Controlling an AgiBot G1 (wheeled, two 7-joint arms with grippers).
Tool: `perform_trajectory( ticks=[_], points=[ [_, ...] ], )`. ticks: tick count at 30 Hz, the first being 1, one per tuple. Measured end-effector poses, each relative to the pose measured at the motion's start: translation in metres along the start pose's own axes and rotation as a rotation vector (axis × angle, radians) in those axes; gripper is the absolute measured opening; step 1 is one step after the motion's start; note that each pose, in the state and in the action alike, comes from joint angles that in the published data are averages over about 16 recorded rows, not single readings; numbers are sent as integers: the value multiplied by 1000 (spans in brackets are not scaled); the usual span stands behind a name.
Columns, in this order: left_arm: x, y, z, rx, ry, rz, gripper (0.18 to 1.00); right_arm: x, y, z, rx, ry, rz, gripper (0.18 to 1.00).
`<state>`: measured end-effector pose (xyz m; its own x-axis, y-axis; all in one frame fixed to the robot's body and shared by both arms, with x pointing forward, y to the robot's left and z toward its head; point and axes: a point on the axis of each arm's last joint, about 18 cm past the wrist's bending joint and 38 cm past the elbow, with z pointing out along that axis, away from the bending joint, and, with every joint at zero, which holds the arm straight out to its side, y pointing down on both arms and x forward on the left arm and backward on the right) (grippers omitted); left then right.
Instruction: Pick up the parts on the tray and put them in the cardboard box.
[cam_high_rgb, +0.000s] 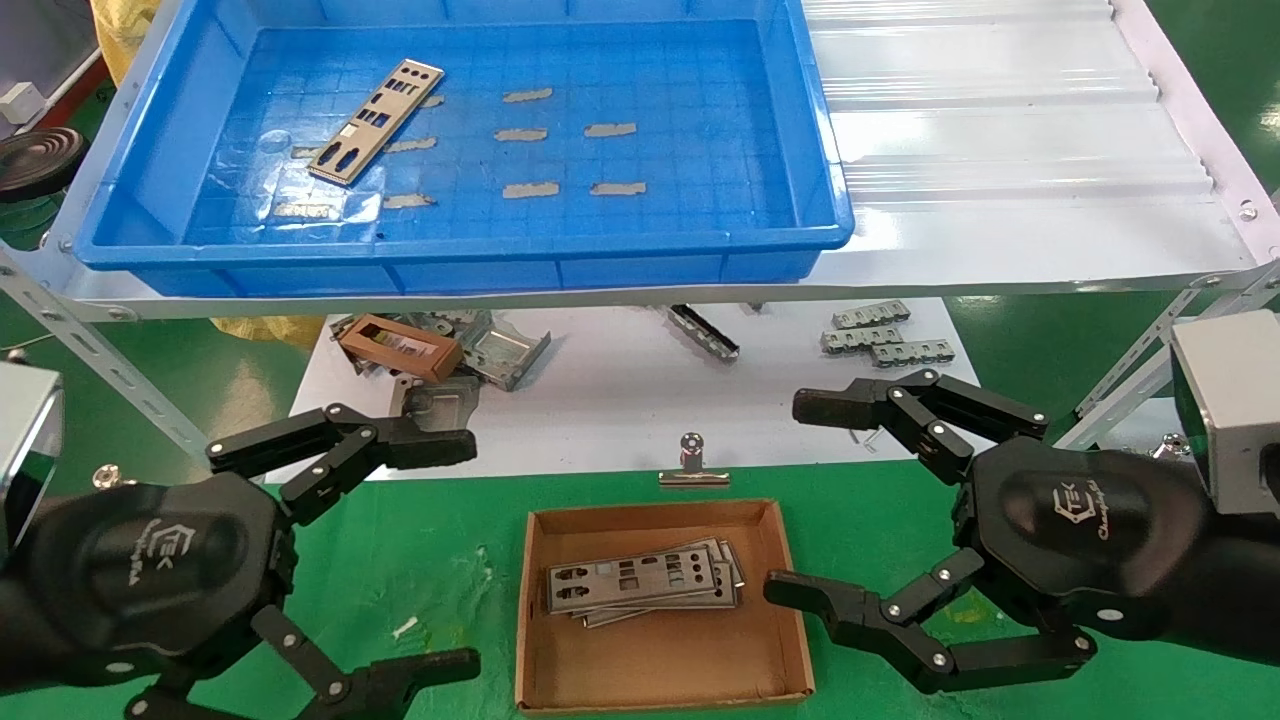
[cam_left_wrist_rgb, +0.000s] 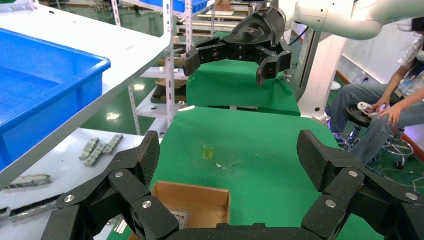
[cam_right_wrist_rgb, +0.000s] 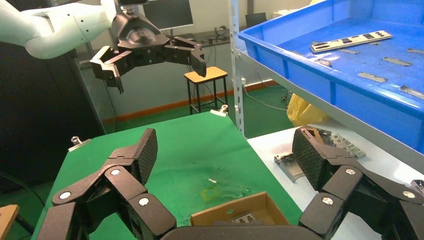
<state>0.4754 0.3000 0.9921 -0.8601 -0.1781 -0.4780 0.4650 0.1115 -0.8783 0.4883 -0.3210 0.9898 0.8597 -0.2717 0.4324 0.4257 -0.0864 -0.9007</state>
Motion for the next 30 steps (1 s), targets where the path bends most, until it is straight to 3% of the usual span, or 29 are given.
perform_trajectory(
  ticks=[30],
  points=[
    [-1,1,0,0,0,-1,1001,0,0,0,0,0,0,1000]
  ],
)
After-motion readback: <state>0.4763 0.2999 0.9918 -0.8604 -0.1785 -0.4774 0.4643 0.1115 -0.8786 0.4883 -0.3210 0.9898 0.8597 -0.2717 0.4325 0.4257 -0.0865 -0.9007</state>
